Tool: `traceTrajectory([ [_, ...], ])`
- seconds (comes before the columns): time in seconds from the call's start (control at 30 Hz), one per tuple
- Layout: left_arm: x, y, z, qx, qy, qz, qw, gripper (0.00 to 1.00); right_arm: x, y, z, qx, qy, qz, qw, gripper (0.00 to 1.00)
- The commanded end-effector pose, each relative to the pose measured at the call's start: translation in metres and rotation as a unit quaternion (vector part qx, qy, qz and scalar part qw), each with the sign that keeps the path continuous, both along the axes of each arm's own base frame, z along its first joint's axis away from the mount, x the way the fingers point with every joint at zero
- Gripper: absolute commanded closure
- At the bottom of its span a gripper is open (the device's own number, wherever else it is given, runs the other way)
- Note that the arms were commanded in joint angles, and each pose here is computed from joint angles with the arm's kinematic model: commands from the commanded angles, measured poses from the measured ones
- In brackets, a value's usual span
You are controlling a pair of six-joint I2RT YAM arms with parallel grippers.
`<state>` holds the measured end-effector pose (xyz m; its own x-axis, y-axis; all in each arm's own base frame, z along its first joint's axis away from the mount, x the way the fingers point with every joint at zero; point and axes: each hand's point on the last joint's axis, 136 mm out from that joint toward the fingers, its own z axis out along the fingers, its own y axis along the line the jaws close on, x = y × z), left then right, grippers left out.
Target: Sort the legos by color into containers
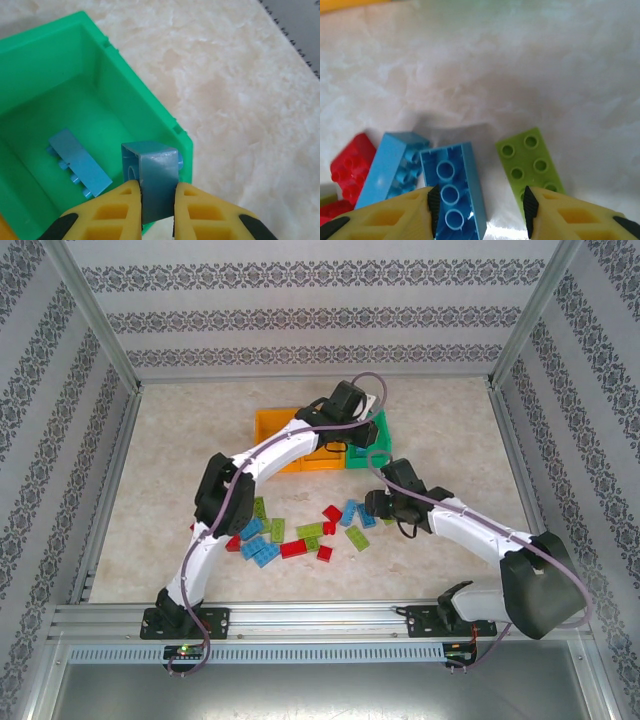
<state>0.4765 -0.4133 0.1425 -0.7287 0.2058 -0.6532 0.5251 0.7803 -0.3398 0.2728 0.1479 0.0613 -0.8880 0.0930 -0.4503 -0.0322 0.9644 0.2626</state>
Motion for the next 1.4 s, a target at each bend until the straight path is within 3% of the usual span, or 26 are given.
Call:
traceTrajectory([
  [0.0, 0.008, 0.004, -0.002, -0.001, 0.024, 0.036, 0.999, 0.83, -0.009, -0.003, -0.006, -0.005, 0.001, -0.015, 1.0, 0.47],
  [0.13, 0.016, 0.0, -0.007, -0.016, 0.031, 0.051, 0.998, 0.78, -0.015, 0.004, -0.012, -0.002, 0.007, -0.011, 1.0, 0.43],
  [0.43, 0.009, 0.006, -0.005, -0.011, 0.046, 0.059, 0.997, 0.43, -0.021, 0.02, -0.023, -0.023, 0.022, 0.021, 0.999, 0.39],
  [0.83, -0.011, 0.009, 0.023, -0.066, 0.056, 0.062, 0.994, 0.35, -0.014, 0.029, -0.035, -0.066, 0.044, 0.052, 0.996, 0.45],
  [1.13, -0.02, 0.027, 0.036, -0.07, 0.04, 0.073, 0.994, 0.25, -0.013, 0.025, -0.04, -0.089, 0.05, 0.051, 0.993, 0.62],
  [1.37, -0.026, 0.057, 0.052, -0.06, 0.017, 0.095, 0.994, 0.23, -0.011, 0.027, -0.025, -0.077, 0.03, 0.049, 0.995, 0.72],
])
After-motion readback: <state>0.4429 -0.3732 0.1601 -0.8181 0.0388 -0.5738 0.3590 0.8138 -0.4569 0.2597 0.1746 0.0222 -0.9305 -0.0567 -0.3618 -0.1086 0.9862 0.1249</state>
